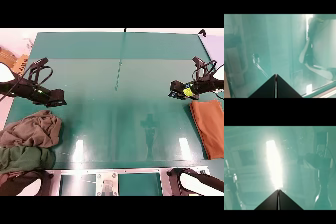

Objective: Fold the shirts.

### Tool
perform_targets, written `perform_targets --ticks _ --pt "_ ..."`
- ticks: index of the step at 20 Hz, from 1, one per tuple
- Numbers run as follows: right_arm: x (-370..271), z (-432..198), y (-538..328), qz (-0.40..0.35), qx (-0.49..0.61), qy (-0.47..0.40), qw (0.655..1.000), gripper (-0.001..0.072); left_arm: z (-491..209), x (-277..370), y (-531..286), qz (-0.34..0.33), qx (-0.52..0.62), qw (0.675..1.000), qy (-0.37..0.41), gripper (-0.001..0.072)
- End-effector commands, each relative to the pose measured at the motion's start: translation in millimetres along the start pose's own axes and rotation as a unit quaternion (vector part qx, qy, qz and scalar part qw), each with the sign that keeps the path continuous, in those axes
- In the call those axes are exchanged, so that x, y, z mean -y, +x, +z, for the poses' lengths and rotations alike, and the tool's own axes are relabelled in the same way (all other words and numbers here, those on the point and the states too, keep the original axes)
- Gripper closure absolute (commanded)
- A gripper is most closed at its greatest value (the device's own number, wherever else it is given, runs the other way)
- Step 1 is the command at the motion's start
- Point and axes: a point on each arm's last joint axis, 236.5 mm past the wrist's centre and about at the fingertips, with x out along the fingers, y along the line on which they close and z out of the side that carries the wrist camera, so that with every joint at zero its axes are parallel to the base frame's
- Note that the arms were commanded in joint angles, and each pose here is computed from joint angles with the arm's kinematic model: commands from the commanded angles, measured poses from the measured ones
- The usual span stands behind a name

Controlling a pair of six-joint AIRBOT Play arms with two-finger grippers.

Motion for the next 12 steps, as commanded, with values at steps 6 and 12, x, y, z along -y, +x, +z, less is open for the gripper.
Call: perform_targets --ticks 6,12 --pt "0 0 0 0.0 0.0 0.0 1.0 0.0694 3 -22 -1 0.046 0.007 0.999 0.008 0.0679" --pt "0 0 0 0.0 0.0 0.0 1.0 0.0693 -24 -167 -31 0.323 -0.029 0.946 -0.029 -0.0012"
